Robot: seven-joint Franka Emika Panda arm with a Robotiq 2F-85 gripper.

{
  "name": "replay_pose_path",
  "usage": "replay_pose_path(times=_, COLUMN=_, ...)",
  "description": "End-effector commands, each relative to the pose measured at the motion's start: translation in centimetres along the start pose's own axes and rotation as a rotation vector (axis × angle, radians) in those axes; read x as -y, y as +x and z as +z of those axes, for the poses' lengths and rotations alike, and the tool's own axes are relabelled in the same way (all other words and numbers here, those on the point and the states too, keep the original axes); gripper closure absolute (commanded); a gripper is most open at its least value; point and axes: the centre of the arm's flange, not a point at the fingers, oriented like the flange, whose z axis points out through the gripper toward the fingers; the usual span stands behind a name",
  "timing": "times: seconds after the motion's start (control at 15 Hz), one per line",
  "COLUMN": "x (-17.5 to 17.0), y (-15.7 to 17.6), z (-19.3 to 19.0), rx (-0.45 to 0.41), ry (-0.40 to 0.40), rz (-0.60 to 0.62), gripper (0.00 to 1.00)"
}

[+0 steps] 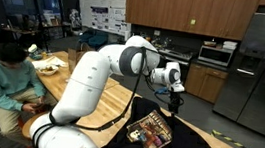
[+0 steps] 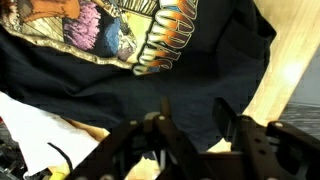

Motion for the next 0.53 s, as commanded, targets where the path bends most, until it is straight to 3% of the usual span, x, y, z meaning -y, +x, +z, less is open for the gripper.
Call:
replay_pose_path(times=0.0, x=-1.5, y=-2.0, z=-2.3, rx=0.005, ry=0.056, rz=-0.142, gripper=0.21)
replay_pose_path(times=0.2, x=-2.4, y=-4.9, z=-3.0, rx=0.088, ry=0.078, rz=-0.294, gripper=0.02)
replay_pose_path(times=0.47, x=-5.4, y=-6.4, z=-3.3, rx=0.117, ry=0.012, rz=-0.517, gripper=0.0)
